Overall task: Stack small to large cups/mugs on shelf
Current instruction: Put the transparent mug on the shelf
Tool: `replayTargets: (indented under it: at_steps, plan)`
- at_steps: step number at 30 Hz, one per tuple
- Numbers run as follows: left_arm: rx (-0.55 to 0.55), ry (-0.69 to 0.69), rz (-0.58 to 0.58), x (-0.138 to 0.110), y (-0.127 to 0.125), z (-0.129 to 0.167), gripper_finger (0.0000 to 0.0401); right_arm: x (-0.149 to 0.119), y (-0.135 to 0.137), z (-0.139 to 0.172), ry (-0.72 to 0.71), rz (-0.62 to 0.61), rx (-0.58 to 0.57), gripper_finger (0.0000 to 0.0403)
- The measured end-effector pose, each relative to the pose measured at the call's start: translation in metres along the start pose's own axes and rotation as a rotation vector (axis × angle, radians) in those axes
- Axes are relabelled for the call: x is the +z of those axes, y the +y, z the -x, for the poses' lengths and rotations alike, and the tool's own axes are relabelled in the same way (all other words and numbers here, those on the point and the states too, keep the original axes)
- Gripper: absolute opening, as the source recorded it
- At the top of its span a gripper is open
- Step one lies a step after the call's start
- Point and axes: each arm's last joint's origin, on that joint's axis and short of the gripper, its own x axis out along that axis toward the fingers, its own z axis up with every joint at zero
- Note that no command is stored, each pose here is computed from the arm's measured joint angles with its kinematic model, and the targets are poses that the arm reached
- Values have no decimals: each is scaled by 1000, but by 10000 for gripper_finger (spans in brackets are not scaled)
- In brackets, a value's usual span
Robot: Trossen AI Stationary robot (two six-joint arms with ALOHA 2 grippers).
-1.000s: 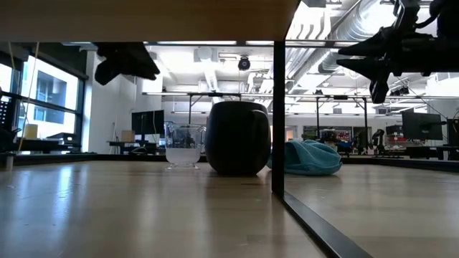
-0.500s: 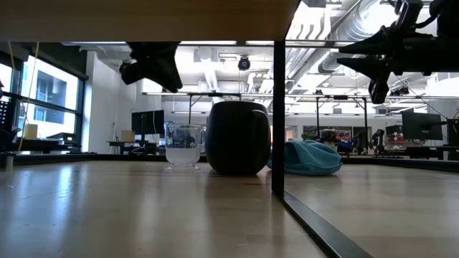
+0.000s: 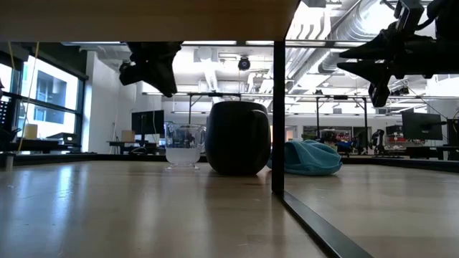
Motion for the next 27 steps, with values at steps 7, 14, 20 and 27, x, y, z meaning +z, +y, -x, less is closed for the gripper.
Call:
replayTargets:
  at_steps: [7,14,20,27]
  plan:
    - [16,24,6,-1,0,-5,69,-3,-3,0,35,41,-25,81]
    - [58,111,-6,-5,1,-26,69,-7,-5,0,72,117,-53,81]
    - [96,99,-9,-4,2,-32,69,-6,-5,0,68,109,-51,81]
    - [90,56,-11,1,3,-35,69,-6,-5,0,68,109,-51,81]
